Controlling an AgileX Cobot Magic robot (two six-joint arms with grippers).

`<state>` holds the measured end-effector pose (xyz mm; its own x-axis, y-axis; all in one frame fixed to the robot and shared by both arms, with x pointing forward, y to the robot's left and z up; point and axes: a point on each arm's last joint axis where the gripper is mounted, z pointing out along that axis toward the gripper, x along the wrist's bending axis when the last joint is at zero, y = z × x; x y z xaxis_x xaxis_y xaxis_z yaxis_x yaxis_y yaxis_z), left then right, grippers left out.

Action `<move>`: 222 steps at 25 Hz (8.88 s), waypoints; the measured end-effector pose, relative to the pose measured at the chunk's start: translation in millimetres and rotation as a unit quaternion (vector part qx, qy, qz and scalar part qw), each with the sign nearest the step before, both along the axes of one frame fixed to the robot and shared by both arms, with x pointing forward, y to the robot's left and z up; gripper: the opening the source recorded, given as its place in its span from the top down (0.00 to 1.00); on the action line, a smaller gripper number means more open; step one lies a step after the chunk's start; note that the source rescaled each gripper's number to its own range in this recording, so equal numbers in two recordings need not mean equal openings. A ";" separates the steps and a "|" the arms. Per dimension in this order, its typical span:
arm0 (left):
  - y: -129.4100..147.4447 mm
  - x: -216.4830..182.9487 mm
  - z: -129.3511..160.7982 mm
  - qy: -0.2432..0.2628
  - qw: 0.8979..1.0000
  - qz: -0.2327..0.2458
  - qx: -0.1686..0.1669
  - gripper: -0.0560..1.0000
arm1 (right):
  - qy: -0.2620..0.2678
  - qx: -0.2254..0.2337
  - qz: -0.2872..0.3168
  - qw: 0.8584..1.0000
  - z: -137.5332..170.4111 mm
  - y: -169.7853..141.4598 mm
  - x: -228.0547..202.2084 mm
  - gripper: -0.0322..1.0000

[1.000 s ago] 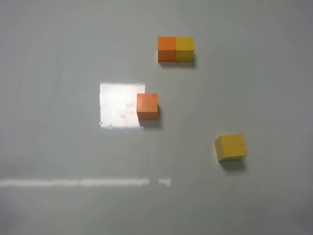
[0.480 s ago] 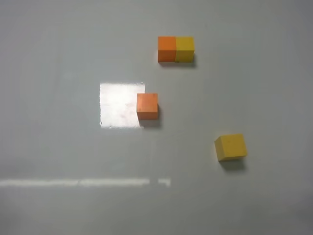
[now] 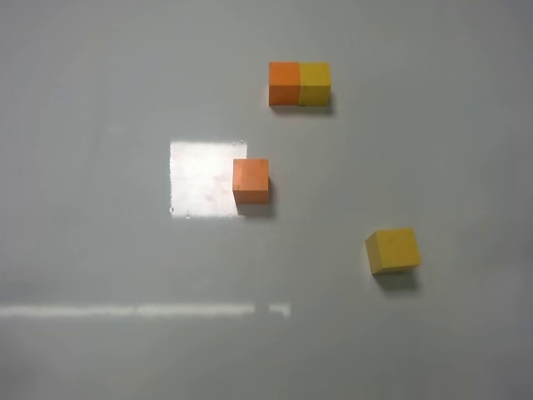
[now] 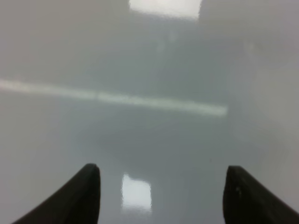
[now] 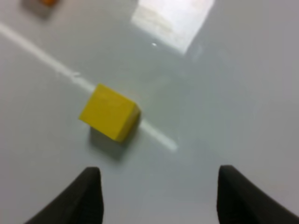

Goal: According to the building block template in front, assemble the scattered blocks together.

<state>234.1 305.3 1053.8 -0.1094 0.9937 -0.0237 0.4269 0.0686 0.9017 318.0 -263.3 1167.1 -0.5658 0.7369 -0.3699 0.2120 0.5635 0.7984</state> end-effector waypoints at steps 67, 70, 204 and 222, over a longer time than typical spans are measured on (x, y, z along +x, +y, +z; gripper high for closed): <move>0.1 0.0 0.0 0.000 1.000 0.001 0.000 0.54 | 0.020 -0.413 0.206 0.887 -66.0 110.2 115.9 0.26; 0.1 0.0 0.0 0.000 1.000 0.001 0.000 0.54 | 0.022 -0.409 0.208 0.888 -66.6 111.2 115.9 0.27; 0.1 0.0 0.0 0.000 1.000 0.001 0.000 0.54 | 0.042 -0.374 0.209 0.903 -21.8 225.8 182.1 0.36; 0.1 0.0 0.0 0.000 1.000 0.001 0.000 0.54 | 0.014 -0.340 0.207 0.917 -6.6 239.2 171.8 0.22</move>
<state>234.1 305.4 1053.8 -0.1106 0.9936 -0.0246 0.4268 0.0699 0.9017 489.8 -24.1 1160.5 -0.7620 0.0602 -0.6447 -0.1177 0.9662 0.2294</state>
